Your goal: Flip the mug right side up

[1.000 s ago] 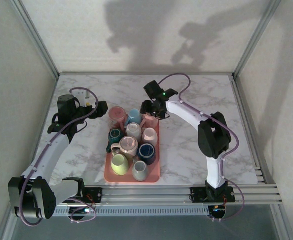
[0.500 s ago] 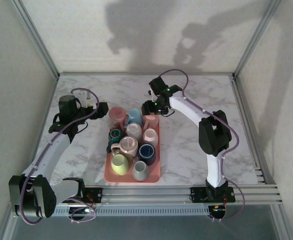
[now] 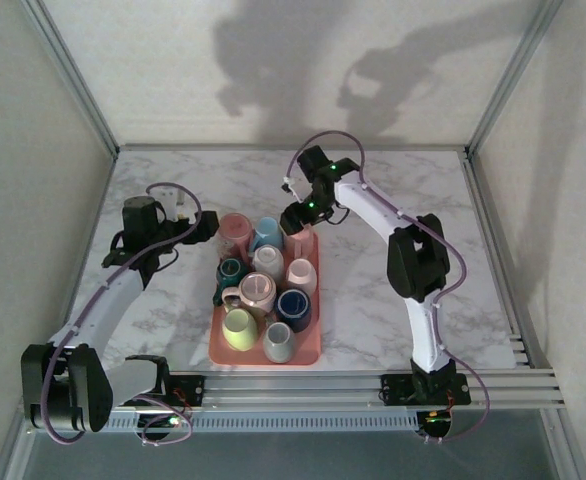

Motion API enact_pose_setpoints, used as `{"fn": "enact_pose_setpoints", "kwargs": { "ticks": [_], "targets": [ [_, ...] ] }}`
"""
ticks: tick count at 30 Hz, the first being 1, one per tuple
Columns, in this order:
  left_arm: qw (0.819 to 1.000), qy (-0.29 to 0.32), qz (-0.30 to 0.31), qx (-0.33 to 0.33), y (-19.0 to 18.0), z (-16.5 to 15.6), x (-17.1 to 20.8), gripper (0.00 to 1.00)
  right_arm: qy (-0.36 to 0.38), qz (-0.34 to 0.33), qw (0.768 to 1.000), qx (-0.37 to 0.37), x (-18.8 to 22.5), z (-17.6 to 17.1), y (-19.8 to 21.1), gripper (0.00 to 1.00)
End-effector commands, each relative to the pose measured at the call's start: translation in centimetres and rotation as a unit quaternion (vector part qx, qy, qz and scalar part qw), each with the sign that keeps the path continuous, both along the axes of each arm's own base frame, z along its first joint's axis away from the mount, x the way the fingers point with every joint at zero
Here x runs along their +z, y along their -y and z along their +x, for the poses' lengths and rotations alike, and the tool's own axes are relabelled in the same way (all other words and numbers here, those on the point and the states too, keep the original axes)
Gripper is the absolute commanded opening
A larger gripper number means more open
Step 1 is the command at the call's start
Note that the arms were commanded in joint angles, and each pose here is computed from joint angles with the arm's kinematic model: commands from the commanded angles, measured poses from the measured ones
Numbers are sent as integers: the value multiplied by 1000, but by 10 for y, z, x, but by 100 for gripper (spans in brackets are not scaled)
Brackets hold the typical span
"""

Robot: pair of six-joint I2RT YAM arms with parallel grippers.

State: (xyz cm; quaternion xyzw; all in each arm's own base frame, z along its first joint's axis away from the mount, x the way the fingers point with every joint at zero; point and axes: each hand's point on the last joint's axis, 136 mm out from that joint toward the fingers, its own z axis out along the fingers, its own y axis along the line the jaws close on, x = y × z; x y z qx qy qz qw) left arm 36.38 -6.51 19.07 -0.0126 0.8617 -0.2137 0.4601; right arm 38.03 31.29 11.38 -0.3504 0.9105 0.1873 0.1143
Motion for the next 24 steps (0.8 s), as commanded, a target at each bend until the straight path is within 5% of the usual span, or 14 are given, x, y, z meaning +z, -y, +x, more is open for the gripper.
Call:
{"fn": "enact_pose_setpoints", "kwargs": {
  "ticks": [1,6,11,19,24],
  "targets": [
    [1000,5,2,3,2,2,0,97,14,13,997,77,-1,2,-10,74],
    [1000,-2,13,13,-2,0,-4,97,16,-5,996,85,-4,11,-10,80],
    [1000,1,10,14,-2,1,-2,98,20,52,998,37,30,8,-20,99],
    [1000,-3,4,12,1,4,-6,98,32,91,987,-131,62,-11,3,96],
    [1000,-6,2,9,5,3,-11,98,23,56,950,-305,50,-23,33,97]
  ]
}}
